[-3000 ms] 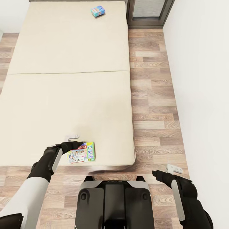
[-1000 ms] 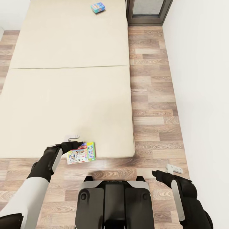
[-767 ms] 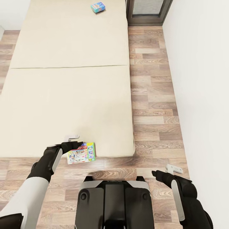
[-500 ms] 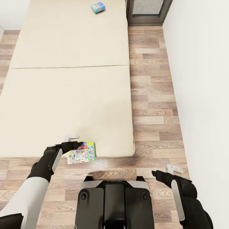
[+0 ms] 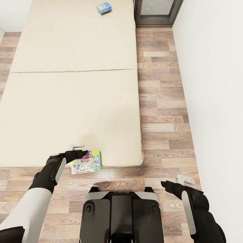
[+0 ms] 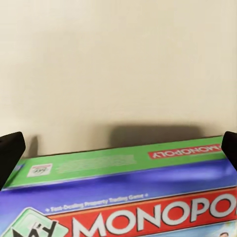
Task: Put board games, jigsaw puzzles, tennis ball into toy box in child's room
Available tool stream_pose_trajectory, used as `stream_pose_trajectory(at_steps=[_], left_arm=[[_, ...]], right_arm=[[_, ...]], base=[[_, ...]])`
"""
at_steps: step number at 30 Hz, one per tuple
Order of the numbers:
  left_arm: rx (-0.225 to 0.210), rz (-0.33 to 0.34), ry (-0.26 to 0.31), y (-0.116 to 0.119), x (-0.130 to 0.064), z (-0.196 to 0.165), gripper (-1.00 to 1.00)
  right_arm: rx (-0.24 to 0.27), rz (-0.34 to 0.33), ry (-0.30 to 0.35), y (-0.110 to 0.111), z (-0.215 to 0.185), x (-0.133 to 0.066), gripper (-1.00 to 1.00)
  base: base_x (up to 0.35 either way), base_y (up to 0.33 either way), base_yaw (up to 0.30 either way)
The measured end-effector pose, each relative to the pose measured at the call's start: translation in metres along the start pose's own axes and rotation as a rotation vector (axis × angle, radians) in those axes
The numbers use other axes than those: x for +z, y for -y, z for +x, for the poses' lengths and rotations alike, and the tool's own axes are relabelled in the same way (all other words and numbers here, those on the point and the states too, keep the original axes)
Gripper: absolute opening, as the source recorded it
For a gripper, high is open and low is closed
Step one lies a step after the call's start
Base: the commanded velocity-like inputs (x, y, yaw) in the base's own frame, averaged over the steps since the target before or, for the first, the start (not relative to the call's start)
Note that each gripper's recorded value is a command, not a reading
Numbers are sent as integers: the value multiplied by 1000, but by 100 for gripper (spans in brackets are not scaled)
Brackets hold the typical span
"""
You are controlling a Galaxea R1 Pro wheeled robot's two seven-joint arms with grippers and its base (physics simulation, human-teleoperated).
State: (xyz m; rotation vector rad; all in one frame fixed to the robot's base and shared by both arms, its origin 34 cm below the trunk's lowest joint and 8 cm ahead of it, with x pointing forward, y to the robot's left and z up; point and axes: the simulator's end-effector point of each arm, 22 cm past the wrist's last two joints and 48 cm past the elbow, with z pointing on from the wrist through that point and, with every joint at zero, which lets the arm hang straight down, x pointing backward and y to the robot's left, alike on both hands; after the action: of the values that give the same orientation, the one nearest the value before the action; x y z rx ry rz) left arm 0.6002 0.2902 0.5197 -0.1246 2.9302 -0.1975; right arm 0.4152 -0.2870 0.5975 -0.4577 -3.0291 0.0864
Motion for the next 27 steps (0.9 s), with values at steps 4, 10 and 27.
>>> stream_pose_trajectory(at_steps=[4, 10, 27], left_arm=[[-4, -3, 5, 11, 0, -8, 100], [-17, 17, -26, 17, 0, -2, 100], [-28, 15, -76, 12, -8, 0, 100]], right_arm=[[14, -33, 13, -18, -5, 4, 100], [19, -35, -8, -19, 14, 11, 100], [19, -34, -4, -20, 19, 16, 100]], base=[[0, 0, 0], [0, 0, 0], [0, 0, 0]])
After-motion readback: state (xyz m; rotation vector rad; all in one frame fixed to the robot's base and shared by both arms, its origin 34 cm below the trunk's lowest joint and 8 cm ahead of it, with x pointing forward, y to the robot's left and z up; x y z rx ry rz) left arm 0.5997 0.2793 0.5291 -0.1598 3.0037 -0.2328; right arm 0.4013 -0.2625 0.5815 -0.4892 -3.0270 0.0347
